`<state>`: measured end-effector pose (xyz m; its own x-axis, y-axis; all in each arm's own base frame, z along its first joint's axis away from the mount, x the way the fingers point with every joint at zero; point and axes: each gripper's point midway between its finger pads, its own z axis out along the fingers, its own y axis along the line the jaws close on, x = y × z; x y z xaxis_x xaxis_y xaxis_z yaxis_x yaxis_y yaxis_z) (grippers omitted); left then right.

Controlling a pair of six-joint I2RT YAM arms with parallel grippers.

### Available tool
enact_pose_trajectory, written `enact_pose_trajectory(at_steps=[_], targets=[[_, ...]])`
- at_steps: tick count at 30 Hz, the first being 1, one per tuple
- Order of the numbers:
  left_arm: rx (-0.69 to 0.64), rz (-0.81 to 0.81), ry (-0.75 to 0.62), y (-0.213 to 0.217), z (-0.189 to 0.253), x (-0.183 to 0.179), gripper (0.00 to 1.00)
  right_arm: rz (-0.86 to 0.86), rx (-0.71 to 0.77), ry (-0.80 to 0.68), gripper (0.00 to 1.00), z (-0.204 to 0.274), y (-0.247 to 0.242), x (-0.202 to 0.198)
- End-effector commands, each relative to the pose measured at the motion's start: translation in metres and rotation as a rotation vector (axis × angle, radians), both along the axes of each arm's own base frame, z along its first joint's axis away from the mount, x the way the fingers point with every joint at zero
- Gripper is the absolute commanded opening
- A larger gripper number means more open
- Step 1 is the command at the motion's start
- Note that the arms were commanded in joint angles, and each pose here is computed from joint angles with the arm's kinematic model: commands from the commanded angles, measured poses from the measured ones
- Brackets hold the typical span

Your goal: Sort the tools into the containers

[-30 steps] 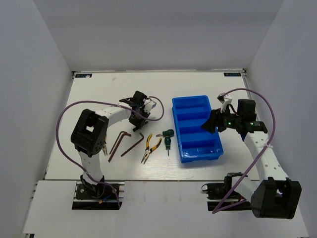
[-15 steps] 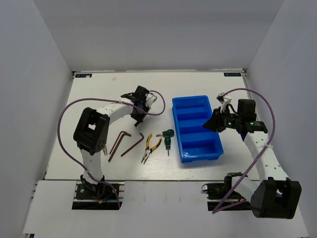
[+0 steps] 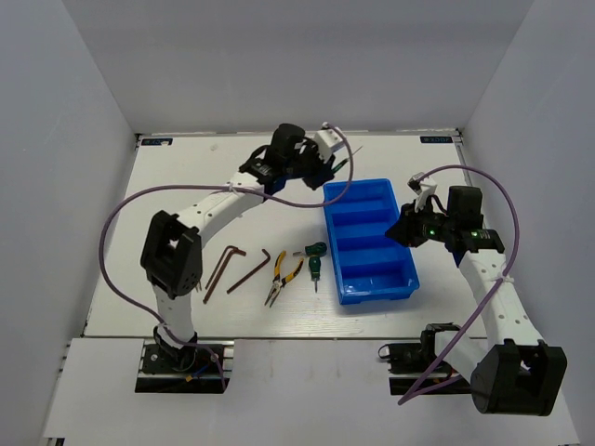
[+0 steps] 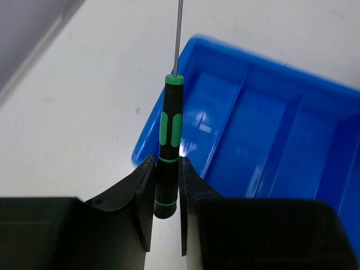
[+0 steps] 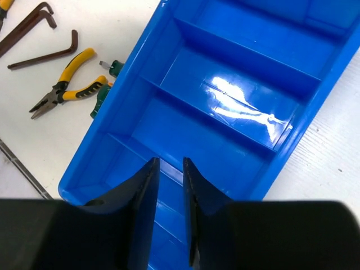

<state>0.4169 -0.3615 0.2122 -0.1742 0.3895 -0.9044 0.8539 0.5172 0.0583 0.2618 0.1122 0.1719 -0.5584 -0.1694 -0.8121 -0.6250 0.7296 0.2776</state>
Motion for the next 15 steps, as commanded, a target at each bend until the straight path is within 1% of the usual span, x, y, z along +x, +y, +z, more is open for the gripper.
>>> enact_pose_trajectory(at_steps=[1, 3, 4, 5, 6, 10, 11, 12, 14, 15], targets=[[-0.083, -0.173, -0.113, -0.051, 0.032, 0.001, 0.00, -0.001, -0.034, -0.066, 0.32, 0.009, -0.003, 0.007], [-0.077, -0.200, -0.118, -0.068, 0.027, 0.001, 0.00, -0.005, -0.035, -0.065, 0.32, 0.009, -0.004, 0.008], [-0.091, -0.186, -0.133, -0.072, 0.033, 0.008, 0.00, -0.004, -0.038, -0.065, 0.32, 0.009, -0.004, 0.008], [-0.066, -0.163, -0.122, -0.078, 0.017, 0.013, 0.00, -0.006, -0.040, -0.062, 0.32, 0.008, -0.005, 0.008], [-0.069, -0.157, -0.139, -0.085, 0.017, 0.015, 0.00, -0.010, -0.043, -0.065, 0.33, 0.009, -0.006, 0.008], [-0.035, -0.107, -0.121, -0.092, -0.010, 0.028, 0.00, -0.022, -0.053, -0.077, 0.33, 0.011, -0.008, 0.009], [-0.027, -0.108, -0.116, -0.095, -0.016, 0.026, 0.00, -0.024, -0.054, -0.081, 0.33, 0.012, -0.009, 0.009], [-0.032, -0.108, -0.123, -0.096, -0.012, 0.027, 0.00, -0.027, -0.056, -0.084, 0.33, 0.012, -0.010, 0.009], [-0.014, -0.084, -0.117, -0.095, -0.025, 0.033, 0.00, -0.029, -0.057, -0.074, 0.33, 0.010, -0.010, 0.009], [-0.012, -0.085, -0.119, -0.099, -0.025, 0.030, 0.00, -0.027, -0.059, -0.079, 0.33, 0.011, -0.010, 0.010]])
